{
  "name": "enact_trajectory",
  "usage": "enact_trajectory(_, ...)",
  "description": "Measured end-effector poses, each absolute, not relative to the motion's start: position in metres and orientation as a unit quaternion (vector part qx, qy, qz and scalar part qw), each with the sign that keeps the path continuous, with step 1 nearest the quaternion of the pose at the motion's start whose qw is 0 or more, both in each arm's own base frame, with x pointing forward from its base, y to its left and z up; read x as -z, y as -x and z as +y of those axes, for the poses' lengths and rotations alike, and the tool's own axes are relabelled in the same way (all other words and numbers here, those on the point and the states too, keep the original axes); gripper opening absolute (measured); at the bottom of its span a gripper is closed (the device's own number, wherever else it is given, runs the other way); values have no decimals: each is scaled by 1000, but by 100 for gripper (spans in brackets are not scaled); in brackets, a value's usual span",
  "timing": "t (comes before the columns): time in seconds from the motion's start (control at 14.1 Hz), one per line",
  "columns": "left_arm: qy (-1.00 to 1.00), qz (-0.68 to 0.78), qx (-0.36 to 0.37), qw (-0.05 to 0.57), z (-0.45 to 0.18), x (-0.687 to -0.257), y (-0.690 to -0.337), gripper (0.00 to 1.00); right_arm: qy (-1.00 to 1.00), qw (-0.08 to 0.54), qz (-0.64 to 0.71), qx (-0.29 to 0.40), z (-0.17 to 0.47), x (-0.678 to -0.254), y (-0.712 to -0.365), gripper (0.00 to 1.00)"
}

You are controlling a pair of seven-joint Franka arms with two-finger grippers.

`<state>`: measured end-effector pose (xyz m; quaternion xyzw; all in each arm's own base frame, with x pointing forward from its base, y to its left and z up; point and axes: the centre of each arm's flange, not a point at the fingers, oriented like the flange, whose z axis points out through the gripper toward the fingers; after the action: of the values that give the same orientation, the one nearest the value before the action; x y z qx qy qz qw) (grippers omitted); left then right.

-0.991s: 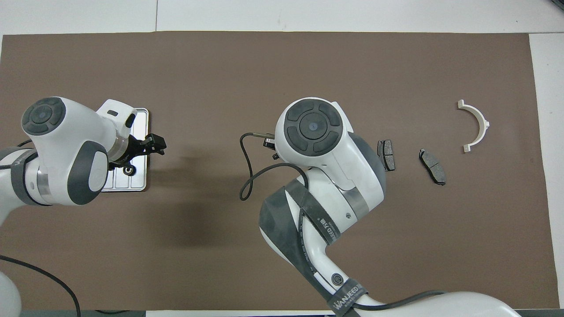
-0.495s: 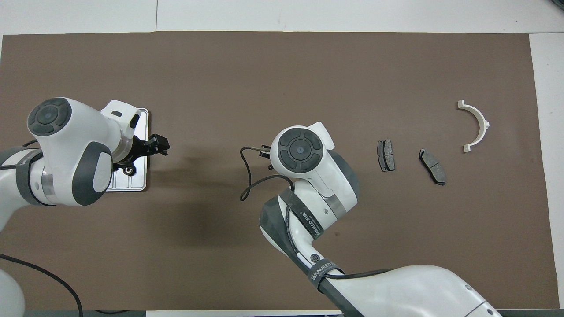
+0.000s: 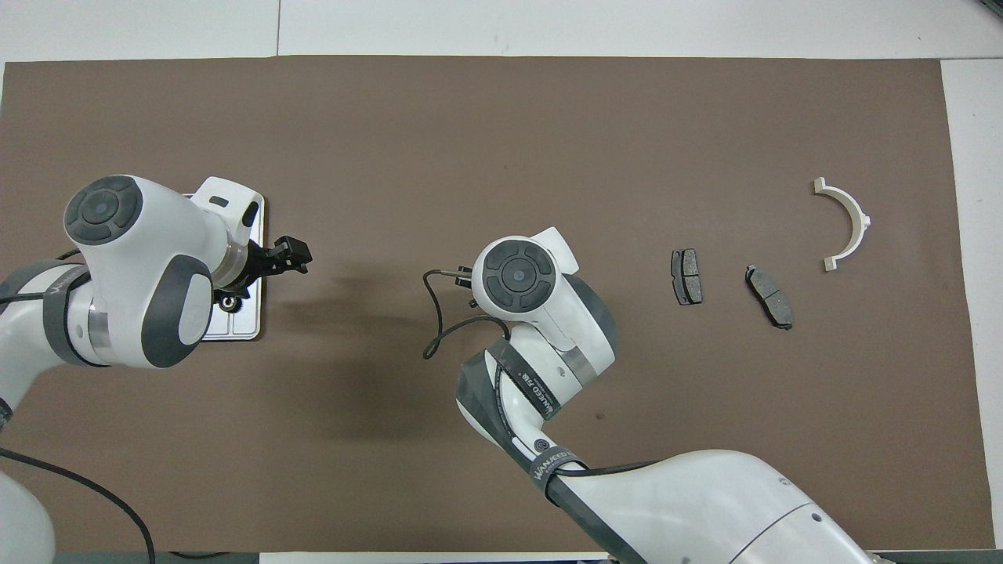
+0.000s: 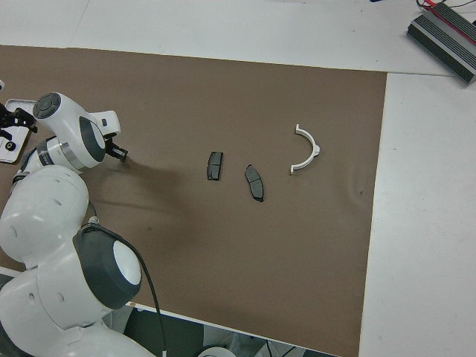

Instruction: Pick bearing gear from pile to tray

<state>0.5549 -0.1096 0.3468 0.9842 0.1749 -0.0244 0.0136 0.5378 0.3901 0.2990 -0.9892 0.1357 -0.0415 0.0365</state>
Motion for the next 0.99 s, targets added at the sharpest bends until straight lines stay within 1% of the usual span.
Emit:
enact_trajectory(0.07, -983, 180, 21, 15, -113, -347, -555, 100, 989, 35, 137, 41, 387, -295, -538, 31)
enact_trajectory(0.14, -982, 185, 17, 16, -116, -348, -555, 100, 989, 33, 139, 39, 384, -292, -538, 43)
enact_trajectory(0.21, -982, 187, 16, 16, -119, -348, -555, 100, 989, 33, 141, 40, 383, -292, -539, 58)
enact_trajectory(0.28, -982, 187, 15, 17, -122, -348, -555, 100, 988, 33, 143, 41, 381, -294, -541, 67)
enact_trajectory(0.42, -981, 191, 11, 18, -132, -348, -553, 100, 986, 28, 156, 42, 366, -316, -559, 92)
enact_trajectory(0.5, -981, 194, 9, 19, -142, -349, -552, 100, 987, 26, 152, 44, 352, -339, -573, 100)
enact_trajectory(0.71, -980, 200, 4, 22, -185, -351, -544, 100, 992, 27, 104, 69, 274, -427, -620, 100)
enact_trajectory(0.85, -976, 214, 0, 27, -221, -355, -547, 100, 995, 21, 55, 85, 211, -461, -640, 100)
enact_trajectory(0.99, -974, 224, 4, 28, -263, -355, -553, 100, 996, 7, -4, 90, 139, -478, -654, 100)
